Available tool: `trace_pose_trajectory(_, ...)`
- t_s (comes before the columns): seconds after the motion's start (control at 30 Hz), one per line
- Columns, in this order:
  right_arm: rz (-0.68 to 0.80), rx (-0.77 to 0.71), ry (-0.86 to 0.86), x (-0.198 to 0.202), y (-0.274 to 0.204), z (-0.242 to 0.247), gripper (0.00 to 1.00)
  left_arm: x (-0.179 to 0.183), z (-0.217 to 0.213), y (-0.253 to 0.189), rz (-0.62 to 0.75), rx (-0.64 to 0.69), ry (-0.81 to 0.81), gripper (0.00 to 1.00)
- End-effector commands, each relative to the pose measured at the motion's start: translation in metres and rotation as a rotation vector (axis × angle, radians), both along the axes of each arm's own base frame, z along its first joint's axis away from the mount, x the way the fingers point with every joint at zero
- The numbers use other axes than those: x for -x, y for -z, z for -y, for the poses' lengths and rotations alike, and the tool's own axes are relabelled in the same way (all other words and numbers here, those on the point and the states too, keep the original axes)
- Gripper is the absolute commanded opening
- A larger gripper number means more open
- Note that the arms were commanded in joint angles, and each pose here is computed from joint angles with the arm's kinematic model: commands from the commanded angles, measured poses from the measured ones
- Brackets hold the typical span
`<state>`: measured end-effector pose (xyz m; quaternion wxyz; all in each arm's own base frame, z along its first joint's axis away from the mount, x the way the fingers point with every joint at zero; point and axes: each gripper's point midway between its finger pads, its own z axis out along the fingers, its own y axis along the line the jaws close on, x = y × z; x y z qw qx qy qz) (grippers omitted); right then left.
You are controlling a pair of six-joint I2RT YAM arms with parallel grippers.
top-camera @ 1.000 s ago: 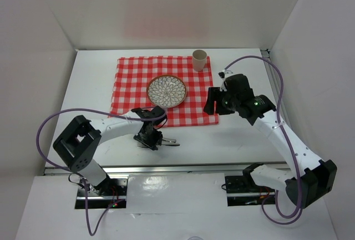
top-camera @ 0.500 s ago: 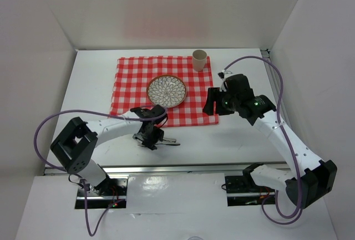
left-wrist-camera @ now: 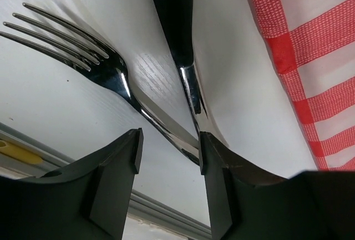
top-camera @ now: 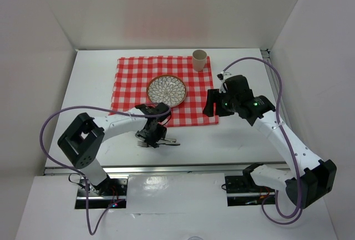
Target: Set the dinner table for one person
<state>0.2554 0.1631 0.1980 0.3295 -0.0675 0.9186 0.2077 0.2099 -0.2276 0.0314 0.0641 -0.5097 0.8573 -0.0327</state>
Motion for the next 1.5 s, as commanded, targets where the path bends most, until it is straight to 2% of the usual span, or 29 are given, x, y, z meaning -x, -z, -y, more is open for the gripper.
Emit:
trace_pose_trajectory(0.0, 0.002, 0.015, -0.018, 0.005, 0.001, 0.004, 0.7, 0.008, -0.004, 0.004, -0.024, -0.009, -0.079, 0.61)
trace_pose_trajectory(0.5, -0.015, 0.022, -0.018, 0.003, 0.009, 0.003, 0.7, 0.022, -0.014, 0.021, -0.052, -0.021, -0.088, 0.5)
trace_pose_trajectory(0.77, -0.023, 0.026, -0.018, 0.004, 0.012, 0.004, 0.7, 0.027, -0.017, 0.027, -0.082, -0.04, -0.078, 0.0)
trace_pose_trajectory(0.93, -0.023, 0.026, -0.018, 0.004, 0.012, 0.004, 0.7, 0.032, -0.029, 0.001, -0.063, -0.059, -0.089, 0.0)
trace_pose_trajectory(1.07, -0.031, 0.027, -0.033, 0.005, 0.015, 0.002, 0.7, 0.027, -0.04, -0.041, 0.063, -0.051, -0.063, 0.0)
trace_pose_trajectory(1.2, -0.023, 0.0, -0.054, 0.002, 0.01, -0.005, 0.7, 0.012, -0.052, -0.082, 0.209, -0.109, 0.076, 0.0)
trace_pose_trajectory(1.23, -0.033, 0.004, -0.054, 0.002, 0.013, -0.005, 0.7, -0.001, -0.054, -0.101, 0.279, -0.15, 0.146, 0.0)
trace_pose_trajectory(1.33, -0.04, -0.007, -0.054, 0.003, 0.013, -0.007, 0.7, -0.036, -0.071, -0.135, 0.332, -0.268, 0.284, 0.0)
trace_pose_trajectory(1.37, -0.031, -0.011, -0.054, 0.001, 0.009, -0.008, 0.7, -0.049, -0.075, -0.144, 0.345, -0.298, 0.32, 0.0)
trace_pose_trajectory(1.4, -0.031, -0.011, -0.054, 0.001, 0.009, -0.008, 0.7, -0.061, -0.09, -0.141, 0.294, -0.358, 0.304, 0.0)
trace_pose_trajectory(1.43, -0.031, -0.011, -0.054, 0.001, 0.009, -0.008, 0.7, -0.078, -0.094, -0.16, 0.325, -0.399, 0.407, 0.0)
trace_pose_trajectory(1.47, -0.022, -0.015, -0.054, 0.0, 0.005, -0.008, 0.7, -0.093, -0.096, -0.166, 0.341, -0.413, 0.44, 0.0)
